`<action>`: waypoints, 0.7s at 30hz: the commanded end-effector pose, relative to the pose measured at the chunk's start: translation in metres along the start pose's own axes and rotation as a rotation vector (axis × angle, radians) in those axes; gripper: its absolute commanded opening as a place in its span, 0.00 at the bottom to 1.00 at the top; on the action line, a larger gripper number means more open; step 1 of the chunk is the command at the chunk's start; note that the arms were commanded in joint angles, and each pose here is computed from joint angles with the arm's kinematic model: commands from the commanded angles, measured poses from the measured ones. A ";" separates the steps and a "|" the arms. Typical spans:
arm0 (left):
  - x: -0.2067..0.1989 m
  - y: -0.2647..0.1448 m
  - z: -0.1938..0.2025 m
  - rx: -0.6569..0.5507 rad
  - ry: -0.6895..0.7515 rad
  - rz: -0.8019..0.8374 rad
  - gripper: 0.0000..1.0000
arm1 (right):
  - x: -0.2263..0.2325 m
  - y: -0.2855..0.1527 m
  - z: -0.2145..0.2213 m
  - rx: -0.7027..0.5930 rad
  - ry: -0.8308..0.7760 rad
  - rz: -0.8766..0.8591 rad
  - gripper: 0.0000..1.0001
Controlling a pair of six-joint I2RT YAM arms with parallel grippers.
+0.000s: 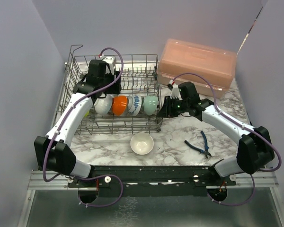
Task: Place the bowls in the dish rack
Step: Turn the bowl upside down on the dish rack.
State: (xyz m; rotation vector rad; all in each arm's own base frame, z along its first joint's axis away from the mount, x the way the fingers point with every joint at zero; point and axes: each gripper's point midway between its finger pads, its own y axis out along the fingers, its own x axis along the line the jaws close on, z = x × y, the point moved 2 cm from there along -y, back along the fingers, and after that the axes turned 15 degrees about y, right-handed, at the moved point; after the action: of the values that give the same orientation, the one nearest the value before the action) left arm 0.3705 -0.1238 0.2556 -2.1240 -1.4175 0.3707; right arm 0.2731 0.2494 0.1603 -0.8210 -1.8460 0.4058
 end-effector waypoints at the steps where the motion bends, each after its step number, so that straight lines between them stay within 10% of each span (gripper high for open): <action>1: 0.023 -0.002 -0.016 -0.013 0.059 -0.114 0.00 | 0.039 -0.012 0.021 0.094 -0.087 -0.195 0.16; 21: 0.030 0.047 -0.055 0.050 0.112 -0.160 0.00 | 0.020 -0.036 -0.012 -0.156 -0.082 0.023 0.98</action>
State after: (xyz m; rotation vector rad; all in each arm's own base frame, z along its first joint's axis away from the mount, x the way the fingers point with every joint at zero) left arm 0.4286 -0.1176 0.2600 -1.9672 -1.4645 0.2696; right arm 0.2646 0.2435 0.2009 -0.8802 -1.9664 0.3280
